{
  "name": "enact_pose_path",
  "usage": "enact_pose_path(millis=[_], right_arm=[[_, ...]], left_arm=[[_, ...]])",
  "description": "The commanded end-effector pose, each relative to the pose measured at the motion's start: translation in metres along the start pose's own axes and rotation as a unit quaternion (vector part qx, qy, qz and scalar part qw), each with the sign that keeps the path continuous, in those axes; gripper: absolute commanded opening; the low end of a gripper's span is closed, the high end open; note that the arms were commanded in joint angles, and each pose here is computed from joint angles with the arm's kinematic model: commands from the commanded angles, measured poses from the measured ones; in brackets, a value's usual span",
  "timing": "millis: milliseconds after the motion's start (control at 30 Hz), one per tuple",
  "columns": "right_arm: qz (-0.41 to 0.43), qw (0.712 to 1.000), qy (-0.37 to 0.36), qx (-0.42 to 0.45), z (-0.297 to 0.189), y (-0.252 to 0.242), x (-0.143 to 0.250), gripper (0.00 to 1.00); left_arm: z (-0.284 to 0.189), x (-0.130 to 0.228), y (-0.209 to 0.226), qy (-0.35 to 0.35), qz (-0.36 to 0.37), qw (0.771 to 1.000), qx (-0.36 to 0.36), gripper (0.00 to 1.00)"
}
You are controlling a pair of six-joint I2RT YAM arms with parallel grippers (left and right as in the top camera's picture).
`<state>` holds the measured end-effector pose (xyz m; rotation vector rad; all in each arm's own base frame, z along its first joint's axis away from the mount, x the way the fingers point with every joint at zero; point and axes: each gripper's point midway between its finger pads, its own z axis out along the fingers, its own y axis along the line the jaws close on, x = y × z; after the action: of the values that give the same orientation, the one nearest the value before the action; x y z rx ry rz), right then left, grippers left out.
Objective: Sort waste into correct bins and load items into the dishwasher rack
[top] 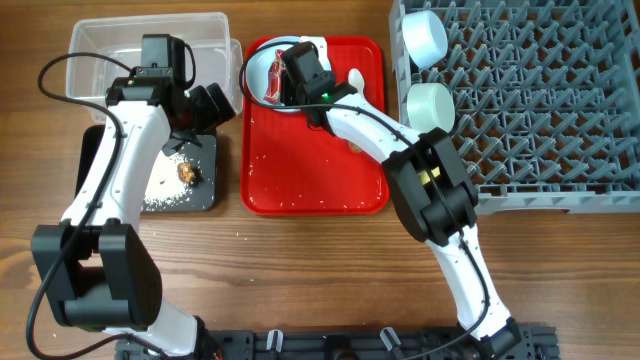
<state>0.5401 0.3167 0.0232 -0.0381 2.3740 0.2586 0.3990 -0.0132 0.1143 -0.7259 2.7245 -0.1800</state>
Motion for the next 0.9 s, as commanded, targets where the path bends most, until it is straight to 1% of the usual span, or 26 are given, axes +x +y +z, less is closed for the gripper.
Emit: enact_pose_path(millis=[0,233,333,400,500,667,767,867], right_arm=[[-0.002,1.000,0.014,-0.016,-0.002,0.011,0.001,0.66],[0.018,0.992,0.121,-0.029,-0.017,0.015,0.035,0.66],[0.028,0.985,0.169,-0.032,-0.028,0.016,0.049,0.68],[0.029,0.977,0.206,-0.046,-0.037,0.019,0.062,0.74],[0.030,0.964,0.256,-0.067,-0.051,0.024,0.080,0.74],[0.038,0.945,0.316,-0.070,-0.070,0.023,0.100,0.74],[0.042,0.937,0.339,-0.074,-0.081,0.023,0.107,0.74],[0.043,0.935,0.346,-0.073,-0.090,0.023,0.105,0.76]], left_arm=[[-0.008,-0.007,0.000,-0.015,-0.001,1.000,0.000,1.00],[-0.008,-0.007,0.000,-0.015,-0.001,1.000,0.000,1.00],[-0.008,-0.007,0.000,-0.015,-0.001,1.000,0.000,1.00],[-0.008,-0.007,0.000,-0.015,-0.001,1.000,0.000,1.00],[-0.008,-0.010,-0.002,-0.020,-0.002,1.000,0.004,1.00],[-0.008,-0.011,-0.003,-0.023,-0.002,1.000,0.005,1.00],[-0.008,-0.011,-0.003,-0.023,-0.002,1.000,0.006,1.00],[-0.008,-0.011,-0.003,-0.023,-0.002,1.000,0.006,1.00]])
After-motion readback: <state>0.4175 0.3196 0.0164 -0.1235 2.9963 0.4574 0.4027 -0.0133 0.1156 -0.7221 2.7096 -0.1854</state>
